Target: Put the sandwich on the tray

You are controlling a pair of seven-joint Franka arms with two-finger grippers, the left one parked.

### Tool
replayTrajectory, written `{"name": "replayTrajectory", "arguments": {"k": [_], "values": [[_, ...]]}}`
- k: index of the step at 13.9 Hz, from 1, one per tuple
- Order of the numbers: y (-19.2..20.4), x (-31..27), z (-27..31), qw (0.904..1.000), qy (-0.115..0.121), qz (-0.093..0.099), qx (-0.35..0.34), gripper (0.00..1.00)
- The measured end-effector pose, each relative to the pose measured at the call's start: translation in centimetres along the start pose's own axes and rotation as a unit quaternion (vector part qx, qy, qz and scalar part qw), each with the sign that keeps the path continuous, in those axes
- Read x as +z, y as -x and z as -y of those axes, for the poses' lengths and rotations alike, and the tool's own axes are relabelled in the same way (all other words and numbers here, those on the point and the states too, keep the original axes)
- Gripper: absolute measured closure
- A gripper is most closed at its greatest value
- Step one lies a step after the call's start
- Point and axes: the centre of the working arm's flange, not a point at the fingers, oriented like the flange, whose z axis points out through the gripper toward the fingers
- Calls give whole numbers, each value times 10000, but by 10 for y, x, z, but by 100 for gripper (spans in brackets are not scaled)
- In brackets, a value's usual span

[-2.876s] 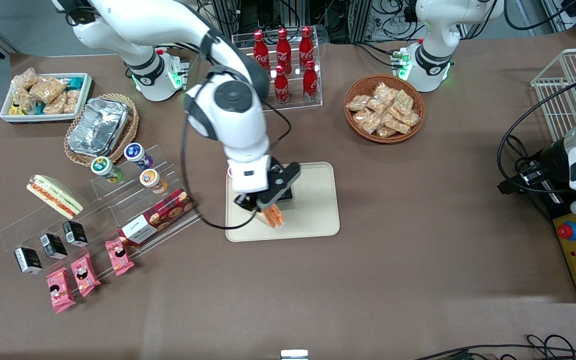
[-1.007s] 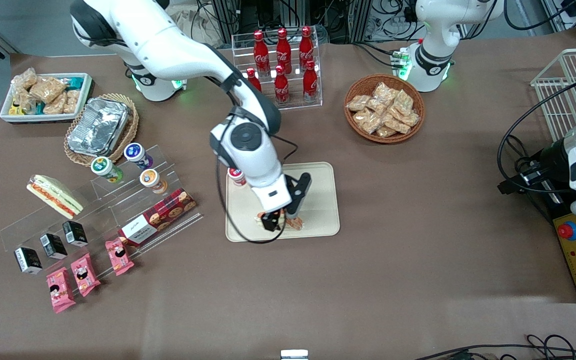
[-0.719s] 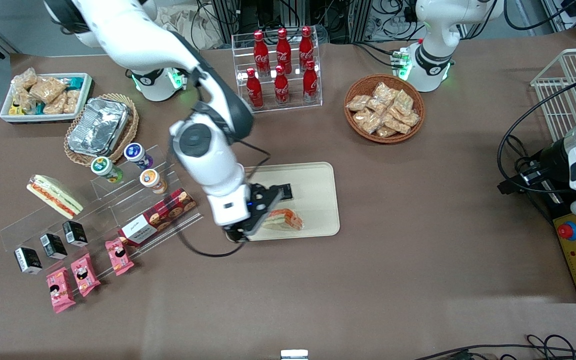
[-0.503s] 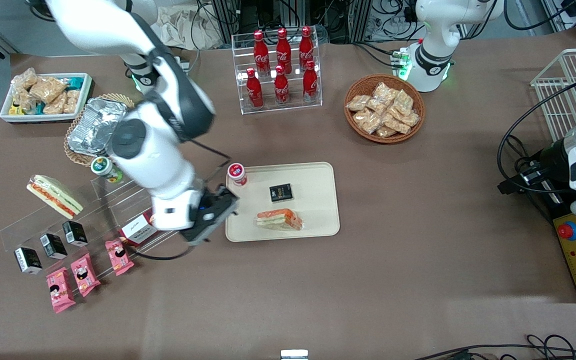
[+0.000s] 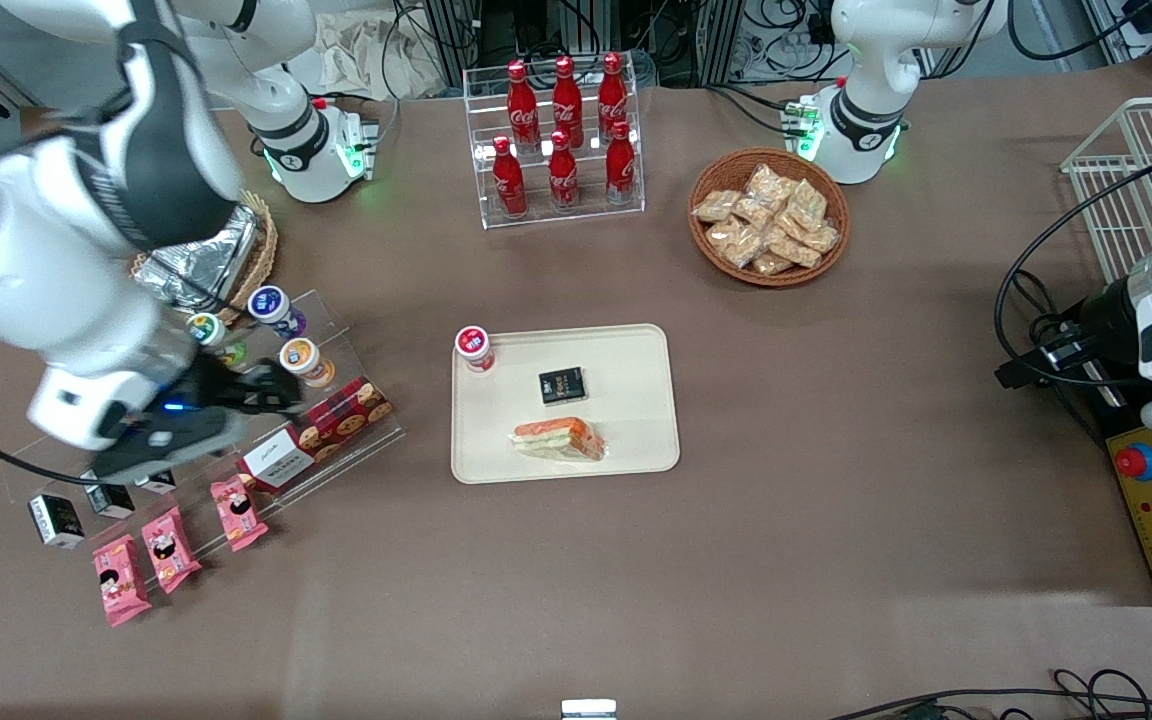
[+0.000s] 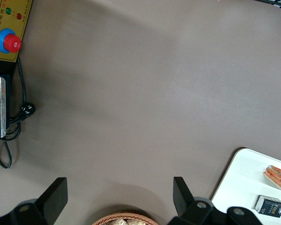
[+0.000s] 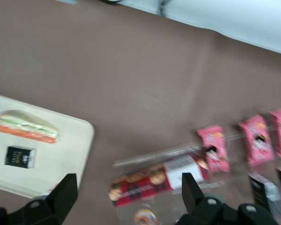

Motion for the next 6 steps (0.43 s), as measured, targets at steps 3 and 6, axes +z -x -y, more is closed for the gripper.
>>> {"name": "replayTrajectory", "arguments": {"k": [3,6], "values": [[13,-22,-53,9990,116,-68,436,1],[27,-35,-79,9977,125,38,672,1]]}}
